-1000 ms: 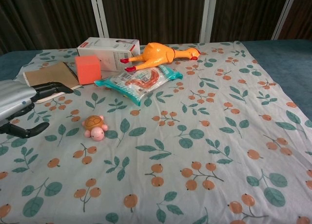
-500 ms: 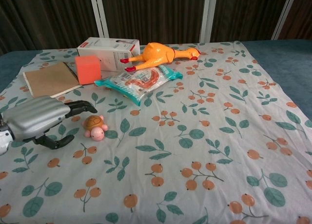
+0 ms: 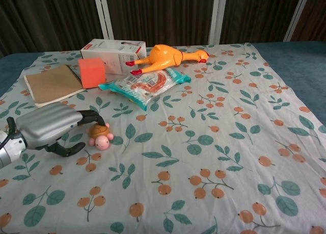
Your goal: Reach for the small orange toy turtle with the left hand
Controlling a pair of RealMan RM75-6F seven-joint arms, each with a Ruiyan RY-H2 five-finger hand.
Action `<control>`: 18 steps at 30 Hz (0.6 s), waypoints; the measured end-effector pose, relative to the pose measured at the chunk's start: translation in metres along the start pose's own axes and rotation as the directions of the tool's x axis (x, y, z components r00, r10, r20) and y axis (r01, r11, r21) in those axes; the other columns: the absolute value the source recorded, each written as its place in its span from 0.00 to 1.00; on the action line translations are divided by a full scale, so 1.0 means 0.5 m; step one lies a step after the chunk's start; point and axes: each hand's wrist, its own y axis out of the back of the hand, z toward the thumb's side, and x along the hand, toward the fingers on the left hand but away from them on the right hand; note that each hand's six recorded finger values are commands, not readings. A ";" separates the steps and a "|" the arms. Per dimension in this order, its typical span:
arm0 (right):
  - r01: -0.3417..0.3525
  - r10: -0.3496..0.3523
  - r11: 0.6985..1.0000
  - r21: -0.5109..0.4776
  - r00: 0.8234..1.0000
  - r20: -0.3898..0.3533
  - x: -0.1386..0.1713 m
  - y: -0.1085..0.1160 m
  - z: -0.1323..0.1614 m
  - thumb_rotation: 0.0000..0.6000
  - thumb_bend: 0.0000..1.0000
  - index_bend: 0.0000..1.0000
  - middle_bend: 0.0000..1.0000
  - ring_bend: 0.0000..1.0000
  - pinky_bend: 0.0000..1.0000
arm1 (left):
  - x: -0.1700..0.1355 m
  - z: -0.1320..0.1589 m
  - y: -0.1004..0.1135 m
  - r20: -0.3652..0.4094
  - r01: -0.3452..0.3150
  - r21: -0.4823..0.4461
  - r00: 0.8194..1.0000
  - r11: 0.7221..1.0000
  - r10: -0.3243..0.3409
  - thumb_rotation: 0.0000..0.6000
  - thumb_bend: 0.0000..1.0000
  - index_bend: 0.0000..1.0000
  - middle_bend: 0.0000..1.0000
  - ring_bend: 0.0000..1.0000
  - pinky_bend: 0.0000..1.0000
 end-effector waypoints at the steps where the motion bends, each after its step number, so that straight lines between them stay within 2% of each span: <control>1: 0.000 0.000 1.000 0.000 1.000 0.000 0.000 0.000 0.000 1.00 0.18 0.00 0.00 0.00 0.00 | 0.002 0.004 0.001 0.004 -0.003 -0.001 1.000 1.000 0.003 1.00 0.44 0.26 0.22 0.96 1.00; 6: 0.003 -0.003 1.000 -0.003 1.000 0.003 0.001 0.003 -0.002 1.00 0.18 0.00 0.00 0.00 0.00 | 0.011 0.017 0.003 0.019 -0.005 -0.004 1.000 1.000 0.006 1.00 0.44 0.26 0.23 0.96 1.00; 9: 0.010 -0.010 1.000 -0.007 1.000 0.003 0.003 0.008 -0.003 1.00 0.18 0.00 0.00 0.00 0.00 | 0.023 0.028 0.000 0.021 0.002 -0.012 1.000 1.000 -0.002 1.00 0.44 0.31 0.29 0.96 1.00; 11: 0.014 -0.014 1.000 -0.008 1.000 0.003 0.003 0.011 -0.004 1.00 0.18 0.00 0.00 0.00 0.00 | 0.028 0.029 -0.003 0.019 0.003 -0.010 1.000 1.000 -0.003 1.00 0.45 0.37 0.38 0.96 1.00; 16: 0.022 -0.022 1.000 -0.011 1.000 0.005 0.005 0.016 -0.007 1.00 0.18 0.00 0.00 0.00 0.00 | 0.035 0.030 -0.002 0.018 -0.025 0.004 1.000 1.000 0.025 1.00 0.45 0.67 0.74 0.97 1.00; 18: 0.024 -0.024 1.000 -0.011 1.000 0.004 0.006 0.017 -0.007 1.00 0.18 0.00 0.00 0.00 0.00 | 0.037 0.030 0.002 0.019 -0.046 0.009 0.999 0.999 0.045 1.00 0.46 0.74 0.81 0.97 1.00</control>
